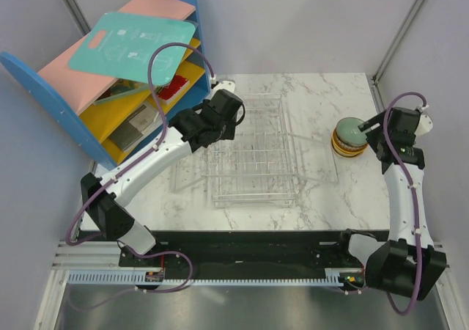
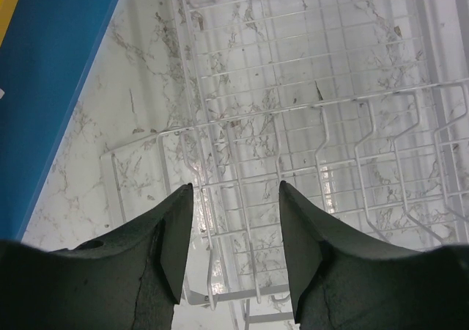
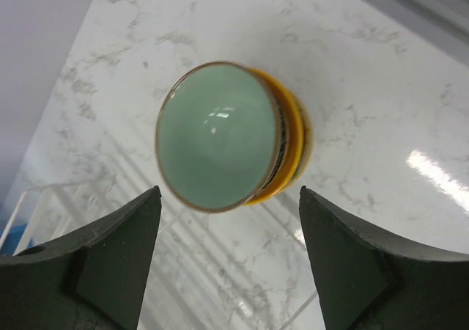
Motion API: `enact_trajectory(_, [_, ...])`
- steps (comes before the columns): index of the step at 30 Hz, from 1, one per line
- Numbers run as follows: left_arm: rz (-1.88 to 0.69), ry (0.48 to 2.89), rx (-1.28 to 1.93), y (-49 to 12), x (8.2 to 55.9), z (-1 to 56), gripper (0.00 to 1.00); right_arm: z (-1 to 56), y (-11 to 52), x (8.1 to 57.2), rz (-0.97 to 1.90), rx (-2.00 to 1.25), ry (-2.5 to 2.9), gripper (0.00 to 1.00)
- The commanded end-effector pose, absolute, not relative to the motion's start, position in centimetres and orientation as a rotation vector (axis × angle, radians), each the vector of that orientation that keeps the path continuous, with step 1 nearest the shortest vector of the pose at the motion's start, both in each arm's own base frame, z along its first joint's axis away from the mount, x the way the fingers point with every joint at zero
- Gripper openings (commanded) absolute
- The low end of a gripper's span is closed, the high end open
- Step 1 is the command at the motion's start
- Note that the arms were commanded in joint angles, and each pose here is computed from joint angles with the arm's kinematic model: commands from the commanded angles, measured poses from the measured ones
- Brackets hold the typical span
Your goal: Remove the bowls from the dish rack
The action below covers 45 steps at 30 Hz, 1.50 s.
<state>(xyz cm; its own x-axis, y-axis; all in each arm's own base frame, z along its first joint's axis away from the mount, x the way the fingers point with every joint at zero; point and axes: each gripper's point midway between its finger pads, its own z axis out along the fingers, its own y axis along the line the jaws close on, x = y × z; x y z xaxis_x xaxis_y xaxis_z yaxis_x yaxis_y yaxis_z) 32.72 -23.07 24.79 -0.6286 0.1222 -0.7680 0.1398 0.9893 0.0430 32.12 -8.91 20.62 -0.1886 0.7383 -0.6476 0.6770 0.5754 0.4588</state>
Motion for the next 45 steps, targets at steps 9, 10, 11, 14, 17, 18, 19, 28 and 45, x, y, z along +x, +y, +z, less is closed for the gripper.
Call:
enact_trajectory(9, [0.072,2.33,0.013,-19.3,31.5,21.4,0.61,21.7,4.3,32.5,0.587,0.789,2.057,0.83])
enact_trajectory(10, [0.073,2.338,0.004,-19.0,31.4,21.0,0.61,21.4,4.9,32.4,0.6,0.766,2.077,0.83])
enact_trajectory(11, [0.076,2.347,-0.005,-18.6,31.3,20.7,0.61,20.8,5.6,32.2,0.605,0.738,2.105,0.83])
enact_trajectory(14, [0.11,2.389,0.002,-17.7,30.7,19.0,0.59,19.2,7.3,31.7,0.618,0.68,2.171,0.83])
enact_trajectory(17, [0.117,2.425,-0.016,-17.3,30.3,17.7,0.58,17.7,8.0,31.6,0.615,0.651,2.22,0.82])
enact_trajectory(18, [0.11,2.439,-0.014,-17.5,30.2,17.3,0.58,17.2,8.1,31.7,0.609,0.641,2.235,0.81])
enact_trajectory(19, [0.113,2.452,-0.014,-17.6,30.2,16.9,0.57,16.7,8.5,31.5,0.611,0.627,2.251,0.81])
enact_trajectory(28, [0.162,2.553,-0.017,-18.1,30.3,13.0,0.52,10.8,10.2,30.7,0.612,0.595,2.394,0.78])
enact_trajectory(45, [0.187,2.595,-0.029,-18.5,30.4,9.4,0.5,9.7,13.9,33.8,0.648,0.505,2.402,0.74])
